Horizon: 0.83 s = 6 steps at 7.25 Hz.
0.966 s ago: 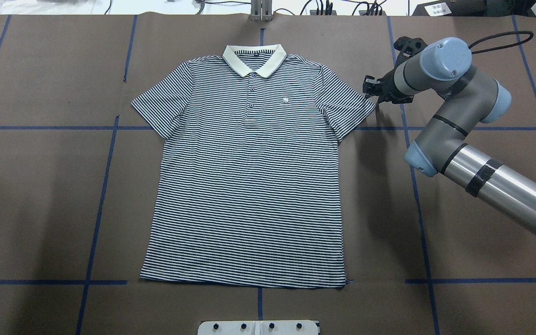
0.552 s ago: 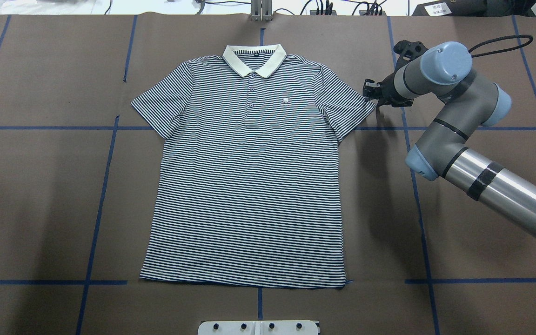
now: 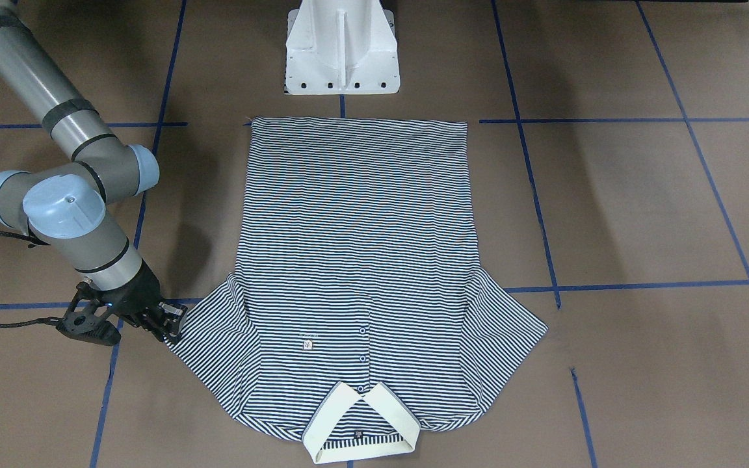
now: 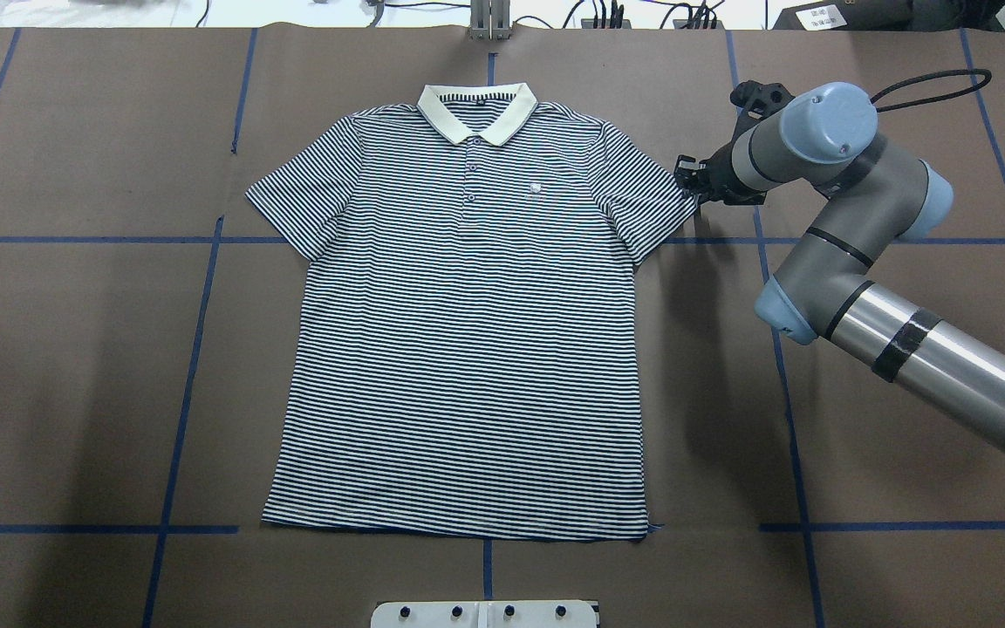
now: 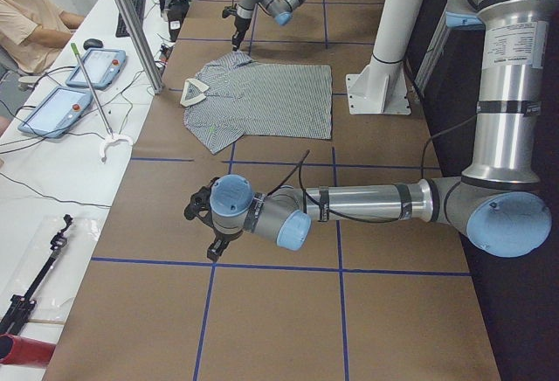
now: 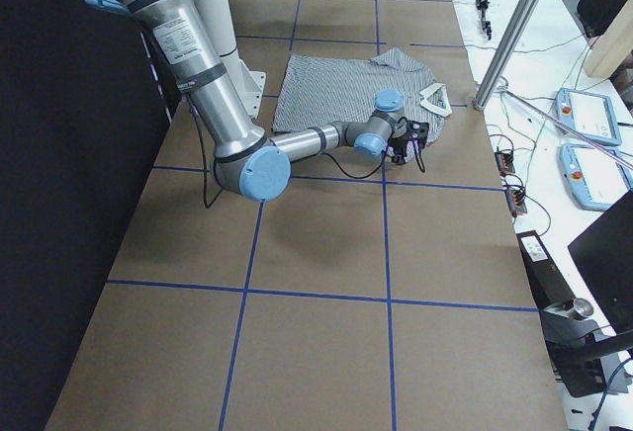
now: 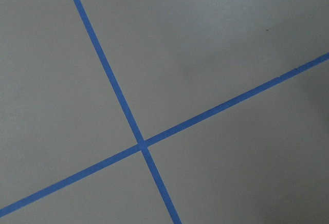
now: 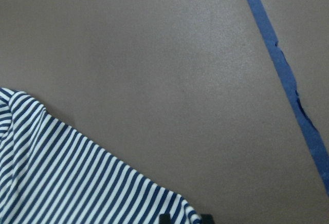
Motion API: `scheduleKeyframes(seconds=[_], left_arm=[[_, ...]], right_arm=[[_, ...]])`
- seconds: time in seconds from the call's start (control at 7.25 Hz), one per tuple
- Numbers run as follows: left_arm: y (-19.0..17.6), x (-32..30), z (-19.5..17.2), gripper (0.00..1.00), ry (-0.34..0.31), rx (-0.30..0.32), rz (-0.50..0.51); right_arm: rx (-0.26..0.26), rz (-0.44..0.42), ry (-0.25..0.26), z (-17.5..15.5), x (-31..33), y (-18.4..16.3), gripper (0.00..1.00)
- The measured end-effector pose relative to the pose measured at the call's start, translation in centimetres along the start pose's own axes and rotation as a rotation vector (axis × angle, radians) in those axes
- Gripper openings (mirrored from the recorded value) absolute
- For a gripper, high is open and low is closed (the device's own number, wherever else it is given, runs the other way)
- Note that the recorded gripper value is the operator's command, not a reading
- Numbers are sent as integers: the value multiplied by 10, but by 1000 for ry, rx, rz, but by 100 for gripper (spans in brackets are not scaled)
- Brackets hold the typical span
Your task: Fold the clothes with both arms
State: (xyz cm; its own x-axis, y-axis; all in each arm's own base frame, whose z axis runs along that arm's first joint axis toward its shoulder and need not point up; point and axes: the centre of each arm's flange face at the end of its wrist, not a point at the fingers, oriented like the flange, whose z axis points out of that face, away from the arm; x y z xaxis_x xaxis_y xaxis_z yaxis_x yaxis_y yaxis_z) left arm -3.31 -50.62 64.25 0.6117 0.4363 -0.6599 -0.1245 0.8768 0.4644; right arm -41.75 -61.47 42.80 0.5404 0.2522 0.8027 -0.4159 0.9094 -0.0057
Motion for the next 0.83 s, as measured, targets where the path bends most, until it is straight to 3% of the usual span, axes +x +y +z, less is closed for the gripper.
scheduleKeyframes(seconds=[0.55,0.83], left_arm=[[0,0,0,100,0,1,-1],[-1,1,-1,100,0,3,2]], right_arm=[[-10,-7,7,-16,-21,12,0],[1,42,-22,-30,-85,29,0]])
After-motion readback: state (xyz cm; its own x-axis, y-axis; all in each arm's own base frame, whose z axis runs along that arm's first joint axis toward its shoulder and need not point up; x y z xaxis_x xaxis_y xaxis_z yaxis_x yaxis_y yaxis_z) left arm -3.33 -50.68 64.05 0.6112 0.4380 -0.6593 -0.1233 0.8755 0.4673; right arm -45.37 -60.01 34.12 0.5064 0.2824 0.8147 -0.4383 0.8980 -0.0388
